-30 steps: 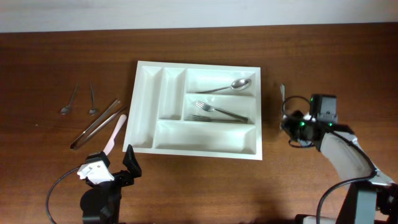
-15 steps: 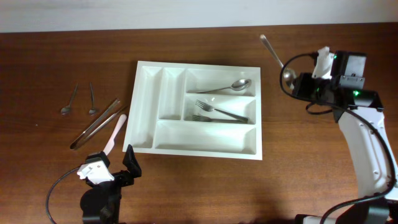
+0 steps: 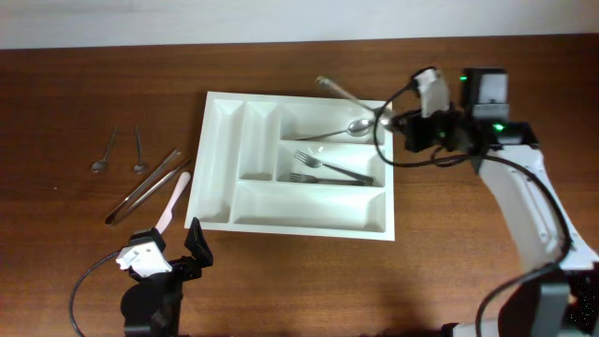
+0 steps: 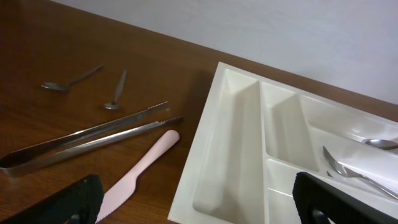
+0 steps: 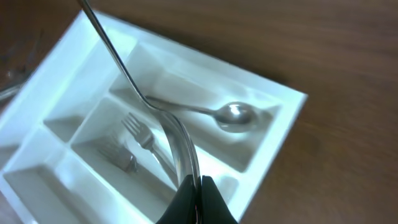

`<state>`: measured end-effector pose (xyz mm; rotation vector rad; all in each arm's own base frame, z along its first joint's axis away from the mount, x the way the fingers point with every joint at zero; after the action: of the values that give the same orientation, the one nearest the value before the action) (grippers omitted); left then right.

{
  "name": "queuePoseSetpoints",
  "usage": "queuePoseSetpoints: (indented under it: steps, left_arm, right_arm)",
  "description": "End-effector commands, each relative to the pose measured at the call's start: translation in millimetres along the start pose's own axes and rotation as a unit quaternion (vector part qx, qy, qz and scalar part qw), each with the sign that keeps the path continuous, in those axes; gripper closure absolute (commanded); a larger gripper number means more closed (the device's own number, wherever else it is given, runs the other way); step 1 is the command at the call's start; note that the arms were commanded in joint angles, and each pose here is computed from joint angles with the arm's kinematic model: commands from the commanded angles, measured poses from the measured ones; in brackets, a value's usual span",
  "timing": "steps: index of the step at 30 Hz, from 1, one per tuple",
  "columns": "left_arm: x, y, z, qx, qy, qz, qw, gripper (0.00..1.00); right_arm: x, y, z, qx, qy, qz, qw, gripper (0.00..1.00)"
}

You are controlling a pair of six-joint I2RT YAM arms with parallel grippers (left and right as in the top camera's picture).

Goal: Pack container
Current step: 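Carry the spoon left over the tray's top compartment and lower it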

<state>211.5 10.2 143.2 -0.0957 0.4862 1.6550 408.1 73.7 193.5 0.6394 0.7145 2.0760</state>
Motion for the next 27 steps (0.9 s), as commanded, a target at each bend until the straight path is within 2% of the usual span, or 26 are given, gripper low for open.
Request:
queuePoseSetpoints:
  steps: [1,9,17,27]
  left_arm:
    - [-0.6,-0.1,-1.0,0.001,-0.007,-0.004,1.000,0.01]
    - [-0.6,-0.1,-1.0,0.001,-0.007,-0.004,1.000,0.01]
    - [-0.6,-0.1,-1.0,0.001,-0.007,-0.004,1.000,0.01]
    - [-0.6,-0.1,-1.0,0.001,-0.007,-0.004,1.000,0.01]
  right_arm:
    - [-6.2,-32.7,-4.8,0.023,0.038,-0.011,0.999,0.96]
    - [-24.4,-81.9,-34.5,0.059,-0.019,0.000,0.998,0.96]
    - [-33.5,-85.7,-15.6,0.016,-0.034,-0.016,0.999,0.97]
    - [-37.1,-98.7,-32.3,0.041,-0.050,-0.014,0.998,0.96]
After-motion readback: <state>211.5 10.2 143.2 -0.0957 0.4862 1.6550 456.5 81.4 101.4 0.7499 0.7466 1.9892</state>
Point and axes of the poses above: each gripper's point midway between its finger pads, its own y axis back along the fingers, its own x axis along the line the jaws close on, z = x × y, the point moved 2 cm from there along y, back along the fingers, and after that the axes turned 5 degrees about y, right-handed, at the moved point
